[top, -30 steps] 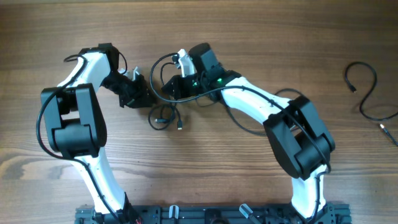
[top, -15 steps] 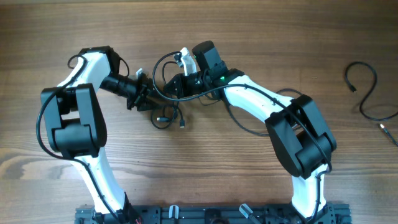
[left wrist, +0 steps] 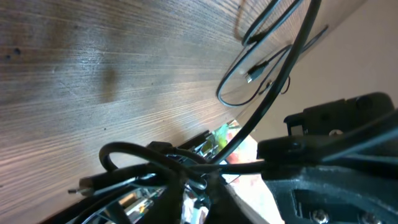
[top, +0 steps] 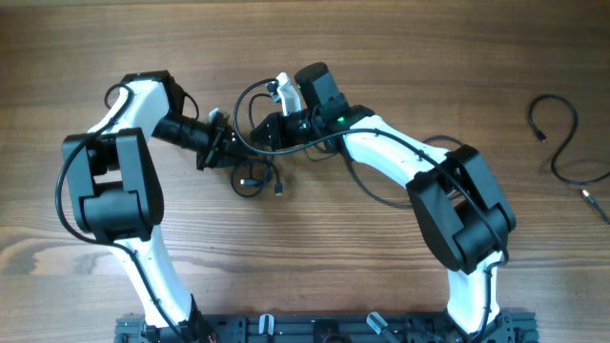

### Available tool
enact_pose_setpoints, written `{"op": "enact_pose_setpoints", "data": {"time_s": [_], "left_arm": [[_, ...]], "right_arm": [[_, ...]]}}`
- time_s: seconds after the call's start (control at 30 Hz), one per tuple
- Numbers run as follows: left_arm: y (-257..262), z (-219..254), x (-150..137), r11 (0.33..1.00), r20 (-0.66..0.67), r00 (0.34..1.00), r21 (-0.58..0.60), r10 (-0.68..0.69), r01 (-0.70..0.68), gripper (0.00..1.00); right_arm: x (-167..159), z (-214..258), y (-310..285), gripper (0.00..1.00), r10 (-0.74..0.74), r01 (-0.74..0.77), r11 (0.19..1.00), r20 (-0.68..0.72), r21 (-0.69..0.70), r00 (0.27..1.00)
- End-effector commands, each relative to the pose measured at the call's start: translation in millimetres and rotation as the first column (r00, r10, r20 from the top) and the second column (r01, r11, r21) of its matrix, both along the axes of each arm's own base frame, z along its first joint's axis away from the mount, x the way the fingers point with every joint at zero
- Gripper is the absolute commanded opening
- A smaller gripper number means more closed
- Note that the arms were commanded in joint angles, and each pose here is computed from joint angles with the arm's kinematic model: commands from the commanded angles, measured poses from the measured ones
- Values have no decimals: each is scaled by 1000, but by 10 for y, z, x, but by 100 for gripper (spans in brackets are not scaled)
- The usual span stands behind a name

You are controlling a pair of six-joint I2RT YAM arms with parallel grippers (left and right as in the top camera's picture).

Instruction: Untangle cables

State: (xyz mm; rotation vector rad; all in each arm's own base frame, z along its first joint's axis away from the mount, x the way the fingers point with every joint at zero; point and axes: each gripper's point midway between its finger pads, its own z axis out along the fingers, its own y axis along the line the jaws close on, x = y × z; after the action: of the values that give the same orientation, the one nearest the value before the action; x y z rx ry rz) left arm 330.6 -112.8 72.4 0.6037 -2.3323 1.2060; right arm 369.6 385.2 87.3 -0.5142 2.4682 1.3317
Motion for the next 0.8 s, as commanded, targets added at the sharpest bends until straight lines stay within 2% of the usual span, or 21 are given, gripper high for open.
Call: {"op": "enact_pose_setpoints", "data": {"time_s": [0.0, 0.07, 0.13, 0.4, 0.6, 0.7, 0.77], "left_arm": [[-1, -40, -13, 999, -61, 998, 23, 27, -25, 11], [43, -108, -11, 996, -93, 995, 76, 46, -39, 12], [69, -150, 7, 993, -99, 993, 105, 58, -47, 16], [85, -175, 15, 992, -90, 995, 118, 53, -43, 27], [10, -195, 22, 991, -86, 995, 128, 42, -31, 41], [-48, -207, 34, 991, -86, 996, 133, 39, -28, 42], [-72, -212, 36, 990, -90, 995, 137, 40, -28, 38]], "right_arm": [[-9, 151, 19, 4, 23, -24, 999, 34, 27, 999], [-9, 151, 19, 4, 23, -24, 999, 34, 28, 999], [-9, 152, 19, 4, 23, -24, 999, 34, 28, 999], [-14, 155, 22, 4, 21, -21, 999, 25, 31, 999], [-81, 290, 98, 4, 73, -75, 992, 23, 103, 997], [-118, 395, 150, 5, 112, -118, 981, 45, 152, 993], [-113, 419, 159, 5, 116, -123, 979, 56, 161, 992]]}}
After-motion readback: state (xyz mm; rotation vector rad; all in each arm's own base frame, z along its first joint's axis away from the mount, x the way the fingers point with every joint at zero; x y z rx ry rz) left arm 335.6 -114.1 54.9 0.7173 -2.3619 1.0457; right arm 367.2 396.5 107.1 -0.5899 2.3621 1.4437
